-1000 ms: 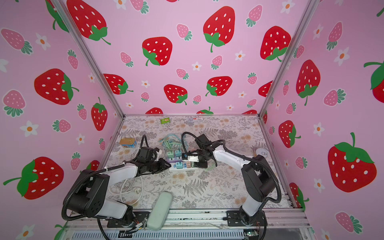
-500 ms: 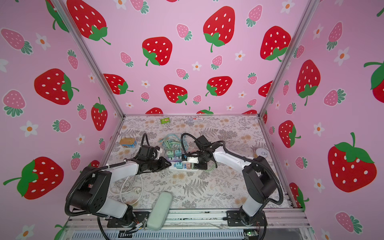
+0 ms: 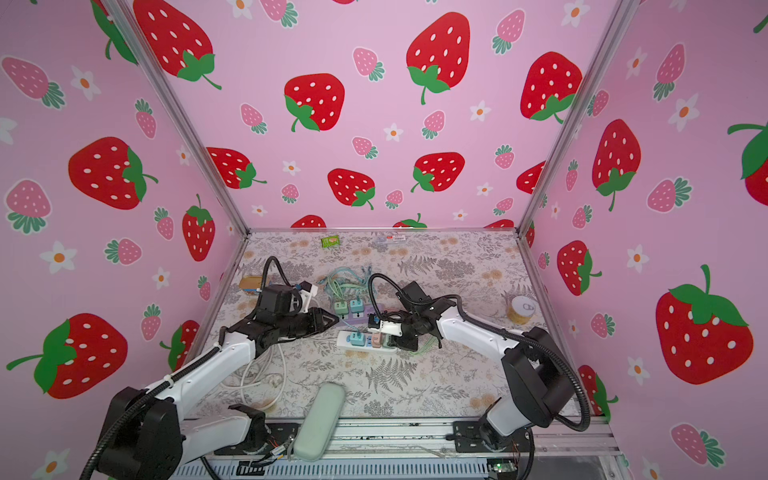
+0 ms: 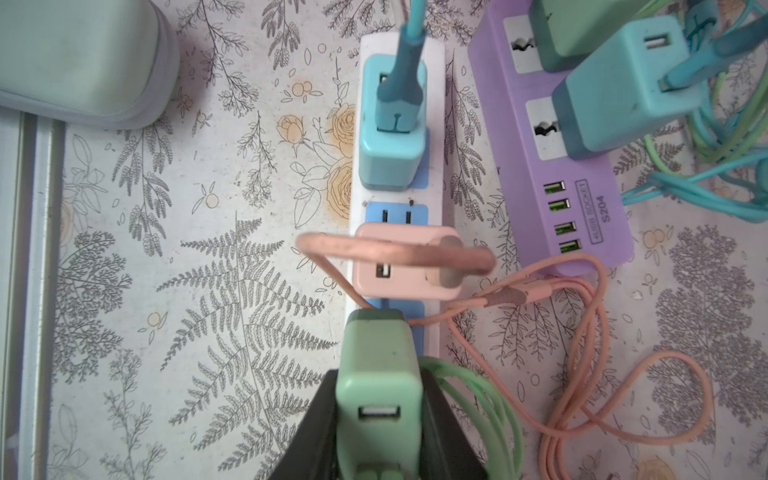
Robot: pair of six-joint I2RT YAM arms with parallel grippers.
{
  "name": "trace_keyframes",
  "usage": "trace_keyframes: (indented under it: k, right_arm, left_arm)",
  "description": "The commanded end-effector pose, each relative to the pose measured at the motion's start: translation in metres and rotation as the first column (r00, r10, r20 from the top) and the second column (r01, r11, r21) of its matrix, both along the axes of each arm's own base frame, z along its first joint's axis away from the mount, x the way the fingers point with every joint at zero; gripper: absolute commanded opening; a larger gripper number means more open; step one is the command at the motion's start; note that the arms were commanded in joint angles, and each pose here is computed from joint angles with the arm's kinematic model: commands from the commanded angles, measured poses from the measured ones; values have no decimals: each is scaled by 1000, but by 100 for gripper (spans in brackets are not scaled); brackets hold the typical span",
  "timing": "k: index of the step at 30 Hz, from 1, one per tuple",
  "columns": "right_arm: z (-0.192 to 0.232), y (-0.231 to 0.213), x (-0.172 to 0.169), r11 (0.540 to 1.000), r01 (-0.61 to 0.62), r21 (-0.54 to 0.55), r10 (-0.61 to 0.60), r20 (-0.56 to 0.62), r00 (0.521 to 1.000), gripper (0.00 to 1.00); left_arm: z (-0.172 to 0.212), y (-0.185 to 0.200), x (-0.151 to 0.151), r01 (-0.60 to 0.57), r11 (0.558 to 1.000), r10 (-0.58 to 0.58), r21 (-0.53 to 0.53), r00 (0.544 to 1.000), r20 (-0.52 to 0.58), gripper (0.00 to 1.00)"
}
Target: Insert the plug
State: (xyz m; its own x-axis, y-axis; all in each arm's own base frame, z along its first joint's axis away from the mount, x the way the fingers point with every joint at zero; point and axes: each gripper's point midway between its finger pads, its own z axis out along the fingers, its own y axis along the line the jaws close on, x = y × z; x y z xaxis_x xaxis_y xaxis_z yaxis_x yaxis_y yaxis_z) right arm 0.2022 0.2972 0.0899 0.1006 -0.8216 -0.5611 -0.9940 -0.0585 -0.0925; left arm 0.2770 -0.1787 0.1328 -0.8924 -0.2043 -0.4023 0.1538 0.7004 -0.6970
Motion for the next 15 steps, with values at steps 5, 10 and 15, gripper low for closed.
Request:
trace_keyframes:
  k: [5,10,15]
  right_arm:
    - [39,7,10,995,49,92,-57,87,995,15]
    - [52,-2,21,989,112,99,-126,150,981,16]
    - [64,-16,41,967,222,128,-248,246,937,15]
  left_arm:
    - [28,-27,-26,161,987,-160,-28,986,45,39]
    - [39,-53,-41,272,962,-268,-33,960,82,41]
    - [45,-65,-40,287,957,-284,-26,954,95,42]
